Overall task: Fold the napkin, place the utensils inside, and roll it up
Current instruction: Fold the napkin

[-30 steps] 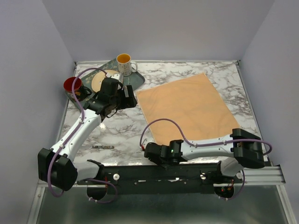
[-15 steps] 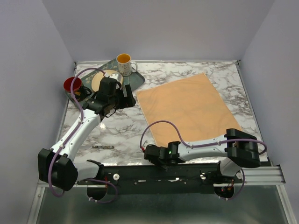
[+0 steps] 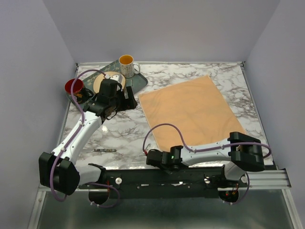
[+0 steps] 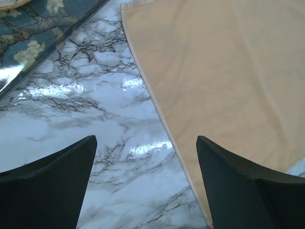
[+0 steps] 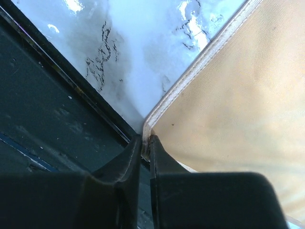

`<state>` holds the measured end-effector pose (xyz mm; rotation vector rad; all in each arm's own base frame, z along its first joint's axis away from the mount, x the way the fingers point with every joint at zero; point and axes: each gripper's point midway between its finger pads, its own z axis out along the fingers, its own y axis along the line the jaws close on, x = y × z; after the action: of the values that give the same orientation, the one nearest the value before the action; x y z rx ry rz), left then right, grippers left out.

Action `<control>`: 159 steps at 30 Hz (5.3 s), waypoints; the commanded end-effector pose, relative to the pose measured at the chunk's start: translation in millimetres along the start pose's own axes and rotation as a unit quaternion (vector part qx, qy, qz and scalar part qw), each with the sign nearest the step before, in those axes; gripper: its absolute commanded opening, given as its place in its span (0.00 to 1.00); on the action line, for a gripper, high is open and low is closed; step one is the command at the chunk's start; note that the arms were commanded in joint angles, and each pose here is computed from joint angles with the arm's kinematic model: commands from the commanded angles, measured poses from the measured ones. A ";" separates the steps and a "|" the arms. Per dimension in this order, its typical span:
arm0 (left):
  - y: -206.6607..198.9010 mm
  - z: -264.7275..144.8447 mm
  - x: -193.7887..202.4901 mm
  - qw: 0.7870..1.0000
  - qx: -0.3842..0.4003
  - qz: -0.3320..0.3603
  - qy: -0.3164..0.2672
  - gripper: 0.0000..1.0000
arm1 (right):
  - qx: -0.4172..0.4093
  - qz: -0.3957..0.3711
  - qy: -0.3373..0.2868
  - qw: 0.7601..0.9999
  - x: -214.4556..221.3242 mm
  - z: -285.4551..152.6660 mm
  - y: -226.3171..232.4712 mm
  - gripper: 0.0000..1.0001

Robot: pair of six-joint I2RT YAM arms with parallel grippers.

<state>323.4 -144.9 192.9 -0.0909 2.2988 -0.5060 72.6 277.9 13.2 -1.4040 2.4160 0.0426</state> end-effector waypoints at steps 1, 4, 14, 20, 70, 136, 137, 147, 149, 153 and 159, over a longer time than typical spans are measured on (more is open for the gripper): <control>-3.6 -6.3 -3.9 1.000 0.016 0.008 -0.010 0.95 | 0.038 0.023 -0.007 0.999 -0.2 -10.1 -14.1 0.08; -5.7 -4.2 -6.0 1.000 0.019 0.003 -0.010 0.95 | 0.057 0.046 -0.031 0.997 -13.4 -30.6 -23.6 0.01; -22.6 -0.6 -13.4 0.999 0.045 -0.020 0.009 0.95 | 0.135 0.174 -0.077 0.972 -33.4 -65.0 -110.9 0.01; -28.2 0.5 -15.2 0.998 0.052 -0.024 0.021 0.95 | 0.212 0.257 -0.076 0.940 -39.1 -66.7 -218.3 0.01; -42.2 52.1 -22.0 0.996 0.059 -0.018 0.065 0.94 | 0.310 0.336 -0.100 0.884 -53.1 8.2 -592.1 0.01; -83.0 138.7 -43.2 0.996 0.059 -0.012 0.073 0.74 | 0.218 0.562 -0.073 0.794 -8.2 -42.6 -487.2 0.58; -83.7 154.3 -47.7 0.996 0.056 -0.014 0.069 0.69 | 0.206 0.571 -0.102 0.788 -13.2 -64.2 -475.4 0.55; -77.6 225.8 -7.3 0.991 0.031 -0.019 0.125 0.36 | -0.057 0.571 -0.152 0.805 -25.3 -22.5 -347.9 0.01; -75.8 229.6 -1.0 0.991 0.031 -0.012 0.129 0.30 | -0.114 0.562 -0.163 0.802 -37.8 -17.9 -333.2 0.01; -70.9 238.0 4.7 0.991 0.026 -0.007 0.133 0.30 | -0.146 0.541 -0.175 0.810 -49.4 -5.4 -337.4 0.01; -57.5 254.3 8.2 0.991 0.008 -0.006 0.136 0.30 | -0.163 0.557 -0.160 0.798 -52.6 19.0 -341.8 0.01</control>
<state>481.2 -286.5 63.3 -0.0296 2.5613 -0.6088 373.8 139.7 61.7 0.1625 2.6493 0.8072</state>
